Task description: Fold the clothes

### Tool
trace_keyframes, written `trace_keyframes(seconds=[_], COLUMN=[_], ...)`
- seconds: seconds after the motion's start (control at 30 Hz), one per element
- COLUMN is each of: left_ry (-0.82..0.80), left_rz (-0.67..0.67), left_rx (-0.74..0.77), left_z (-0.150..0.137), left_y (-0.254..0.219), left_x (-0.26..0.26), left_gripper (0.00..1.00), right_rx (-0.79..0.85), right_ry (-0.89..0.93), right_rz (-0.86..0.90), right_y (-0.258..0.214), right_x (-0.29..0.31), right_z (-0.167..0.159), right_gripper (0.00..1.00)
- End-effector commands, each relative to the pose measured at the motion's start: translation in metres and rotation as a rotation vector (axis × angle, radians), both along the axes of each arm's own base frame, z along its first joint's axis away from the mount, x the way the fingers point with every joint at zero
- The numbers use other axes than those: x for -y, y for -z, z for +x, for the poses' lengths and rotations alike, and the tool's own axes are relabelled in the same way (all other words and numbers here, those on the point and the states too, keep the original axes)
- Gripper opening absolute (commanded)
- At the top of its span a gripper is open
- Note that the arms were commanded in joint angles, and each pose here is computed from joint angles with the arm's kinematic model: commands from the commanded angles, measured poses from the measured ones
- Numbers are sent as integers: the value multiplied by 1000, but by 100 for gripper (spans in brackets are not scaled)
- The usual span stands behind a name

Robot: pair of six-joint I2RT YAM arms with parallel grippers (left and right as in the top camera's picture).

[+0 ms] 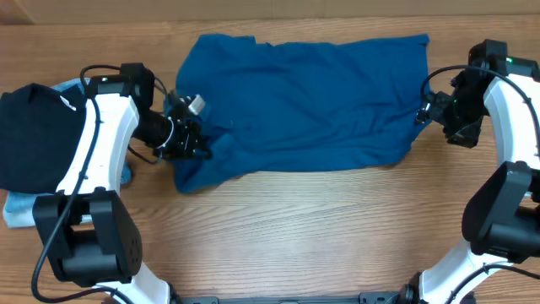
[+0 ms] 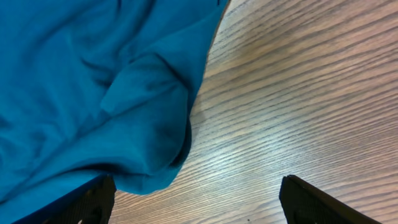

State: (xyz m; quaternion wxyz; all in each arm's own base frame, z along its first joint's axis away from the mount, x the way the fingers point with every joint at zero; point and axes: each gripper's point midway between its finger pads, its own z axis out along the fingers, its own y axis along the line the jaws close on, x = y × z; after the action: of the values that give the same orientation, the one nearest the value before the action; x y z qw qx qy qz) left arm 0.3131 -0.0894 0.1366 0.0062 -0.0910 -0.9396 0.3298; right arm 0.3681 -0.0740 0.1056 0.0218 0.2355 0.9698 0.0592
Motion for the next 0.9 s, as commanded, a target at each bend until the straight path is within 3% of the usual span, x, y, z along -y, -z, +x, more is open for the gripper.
trace_keyframes(seconds=[0.0, 0.13, 0.27, 0.3, 0.37, 0.53, 0.67, 0.77, 0.87], left_ry=[210, 225, 221, 221, 221, 186, -105, -204, -219], left_rz=[-300, -324, -320, -320, -320, -225, 112, 106, 41], left_rx=[223, 243, 237, 237, 237, 224, 159, 192, 164], left_z=[-8, -9, -9, -9, -9, 1, 43, 59, 54], left_y=[-47, -50, -50, -50, -50, -37, -12, -31, -38], left_x=[36, 38, 38, 38, 37, 28, -31, -52, -47], left_gripper=[4, 5, 7, 7, 8, 6, 4, 4, 4], right_rx=[3, -15, -77, -76, -74, -118, -99, -82, -167], right_ry=[-20, -84, -125, -127, -127, -105, 36, 77, 55], right_rz=[18, 119, 133, 132, 131, 35, -37, -40, -15], right_y=[5, 27, 59, 60, 60, 60, 9, -32, -36], right_x=[-5, -26, -43, -43, -43, -21, 16, 26, 20], right_z=[3, 11, 14, 15, 15, 7, 1, -24, -48], right_gripper=[88, 87, 70, 55, 4, 4, 4, 4, 4])
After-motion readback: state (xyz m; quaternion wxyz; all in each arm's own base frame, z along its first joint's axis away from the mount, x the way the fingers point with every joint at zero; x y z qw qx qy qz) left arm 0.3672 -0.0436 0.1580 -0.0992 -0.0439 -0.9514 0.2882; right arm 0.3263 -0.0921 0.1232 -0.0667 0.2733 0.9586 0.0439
